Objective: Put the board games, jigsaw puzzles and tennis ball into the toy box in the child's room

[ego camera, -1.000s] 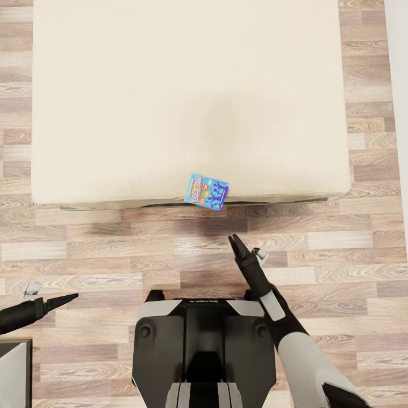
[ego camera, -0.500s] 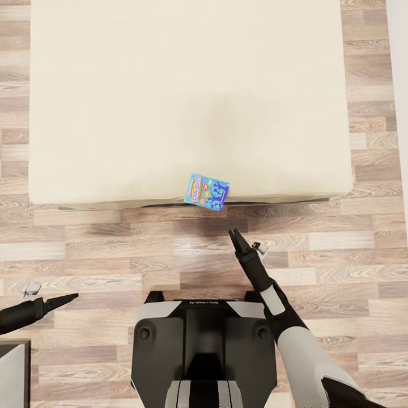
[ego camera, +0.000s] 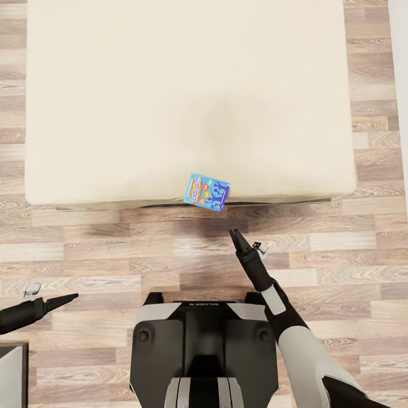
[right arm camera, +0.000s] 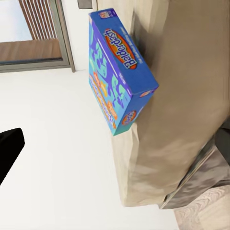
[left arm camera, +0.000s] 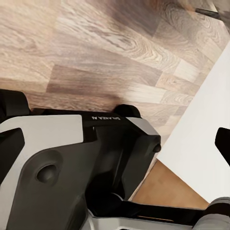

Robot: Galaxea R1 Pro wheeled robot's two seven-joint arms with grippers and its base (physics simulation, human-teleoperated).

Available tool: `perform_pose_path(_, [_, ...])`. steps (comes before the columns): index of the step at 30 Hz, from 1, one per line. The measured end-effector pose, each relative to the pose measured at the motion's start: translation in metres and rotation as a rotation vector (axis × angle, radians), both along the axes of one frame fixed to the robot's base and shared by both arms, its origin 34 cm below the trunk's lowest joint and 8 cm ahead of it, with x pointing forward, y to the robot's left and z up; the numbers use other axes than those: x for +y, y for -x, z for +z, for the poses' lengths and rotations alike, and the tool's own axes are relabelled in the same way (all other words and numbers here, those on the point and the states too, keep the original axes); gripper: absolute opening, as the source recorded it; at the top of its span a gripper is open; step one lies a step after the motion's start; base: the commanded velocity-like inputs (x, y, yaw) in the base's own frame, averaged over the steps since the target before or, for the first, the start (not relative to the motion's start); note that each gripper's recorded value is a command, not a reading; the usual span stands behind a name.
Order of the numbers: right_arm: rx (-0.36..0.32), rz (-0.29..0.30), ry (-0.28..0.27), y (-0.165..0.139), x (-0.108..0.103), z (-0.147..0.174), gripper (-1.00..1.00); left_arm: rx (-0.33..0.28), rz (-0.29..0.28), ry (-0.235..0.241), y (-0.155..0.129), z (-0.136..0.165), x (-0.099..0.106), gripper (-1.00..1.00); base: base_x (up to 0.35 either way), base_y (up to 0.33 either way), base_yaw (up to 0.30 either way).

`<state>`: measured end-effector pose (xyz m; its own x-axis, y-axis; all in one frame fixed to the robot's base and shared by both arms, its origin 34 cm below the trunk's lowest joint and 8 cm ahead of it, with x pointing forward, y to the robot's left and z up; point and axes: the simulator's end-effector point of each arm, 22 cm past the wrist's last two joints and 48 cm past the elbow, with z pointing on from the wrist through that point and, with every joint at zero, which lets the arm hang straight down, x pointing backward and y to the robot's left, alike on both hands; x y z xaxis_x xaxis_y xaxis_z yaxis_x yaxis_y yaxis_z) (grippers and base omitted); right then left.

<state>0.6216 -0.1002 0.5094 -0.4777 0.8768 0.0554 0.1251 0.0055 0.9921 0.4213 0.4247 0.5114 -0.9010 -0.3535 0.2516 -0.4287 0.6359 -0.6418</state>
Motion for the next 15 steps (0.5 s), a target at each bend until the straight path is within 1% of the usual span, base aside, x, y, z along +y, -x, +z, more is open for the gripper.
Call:
perform_pose_path(12, [0.001,0.003,0.004,0.0,-0.001,-0.017,1.0,0.0,0.0,0.0,-0.002,-0.016,0.0,1.0,0.0,0.0,0.0])
perform_pose_path(15, [0.001,0.003,0.003,0.0,0.0,-0.017,1.0,0.0,0.0,0.0,-0.002,-0.016,0.0,1.0,0.0,0.0,0.0])
